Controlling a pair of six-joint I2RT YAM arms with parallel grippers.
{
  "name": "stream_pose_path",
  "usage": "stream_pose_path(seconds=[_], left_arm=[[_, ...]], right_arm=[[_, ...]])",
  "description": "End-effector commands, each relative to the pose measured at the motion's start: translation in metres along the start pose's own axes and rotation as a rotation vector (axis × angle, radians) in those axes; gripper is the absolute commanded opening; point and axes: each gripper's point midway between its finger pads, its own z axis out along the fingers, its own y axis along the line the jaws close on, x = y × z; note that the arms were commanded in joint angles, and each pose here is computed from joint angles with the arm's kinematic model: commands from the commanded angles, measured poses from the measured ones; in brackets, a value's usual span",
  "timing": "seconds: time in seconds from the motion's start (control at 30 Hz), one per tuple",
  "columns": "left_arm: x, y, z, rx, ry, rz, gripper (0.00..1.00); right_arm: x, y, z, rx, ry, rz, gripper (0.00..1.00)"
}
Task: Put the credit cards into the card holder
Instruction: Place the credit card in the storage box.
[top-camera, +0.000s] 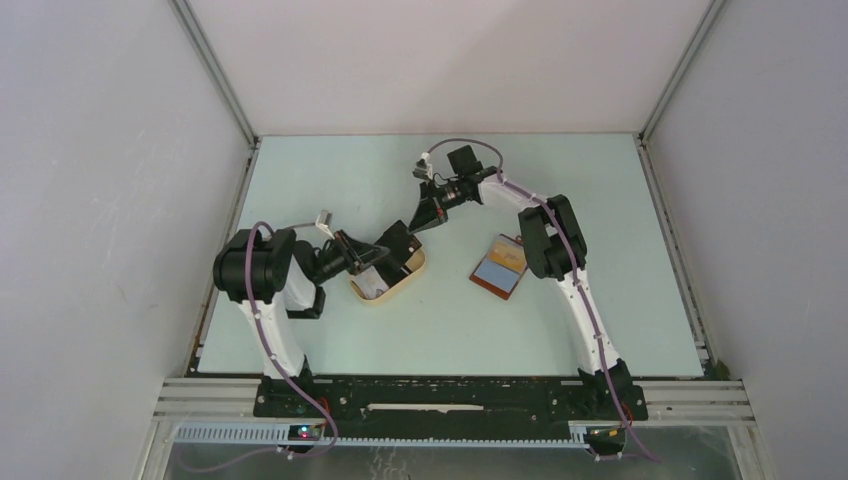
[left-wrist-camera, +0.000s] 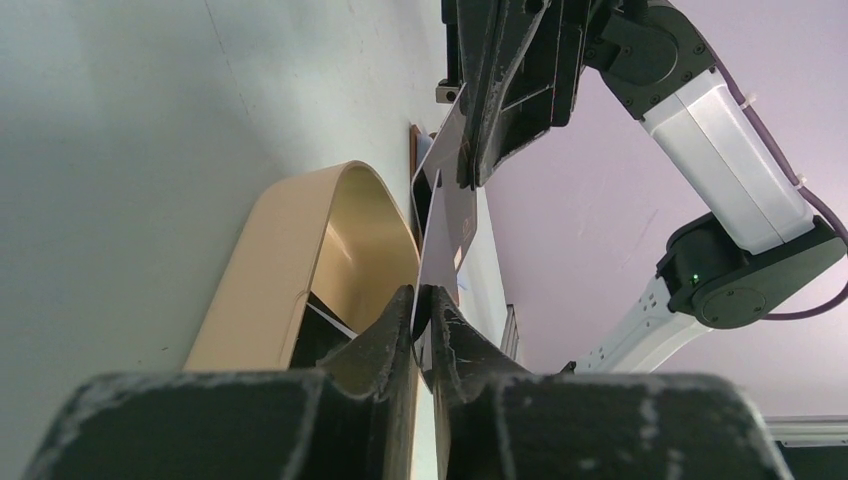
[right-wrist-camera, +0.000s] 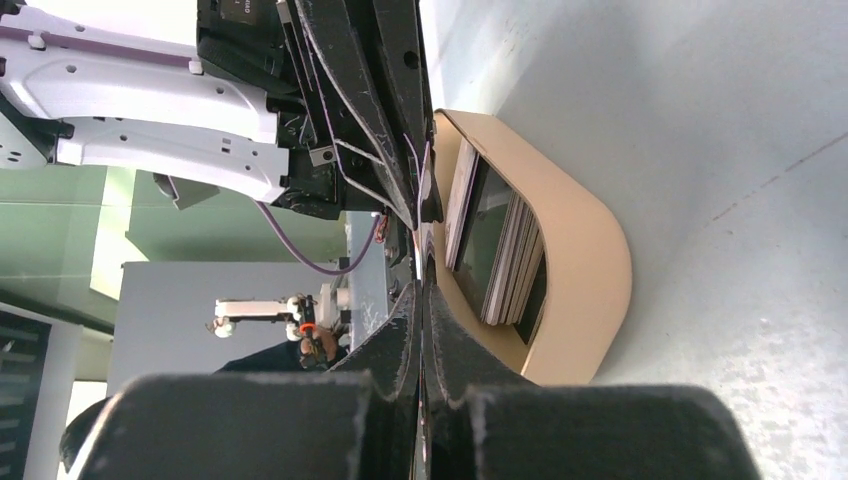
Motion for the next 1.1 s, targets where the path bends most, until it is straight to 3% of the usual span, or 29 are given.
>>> stream_pose_path(seconds=[0.0,0.4,1.07], left_arm=[[0.000,-0.006,-0.005,0.017,0.001,0.027,0.14],[0.003,-0.004,-0.008,0.009,0.001,0.028,0.07],[0.001,-0.001,0.002,-0.013,-0.026,0.006,0.10]], right_arm=[[-0.006,0.013,-0.004,-0.039,0.005,-0.047,0.02],[-0.019,0.014,-0.030,0.027,-0.054,-0.096,0.00],[-0.024,0.055,-0.063,0.045,-0.098,-0.196,0.00]])
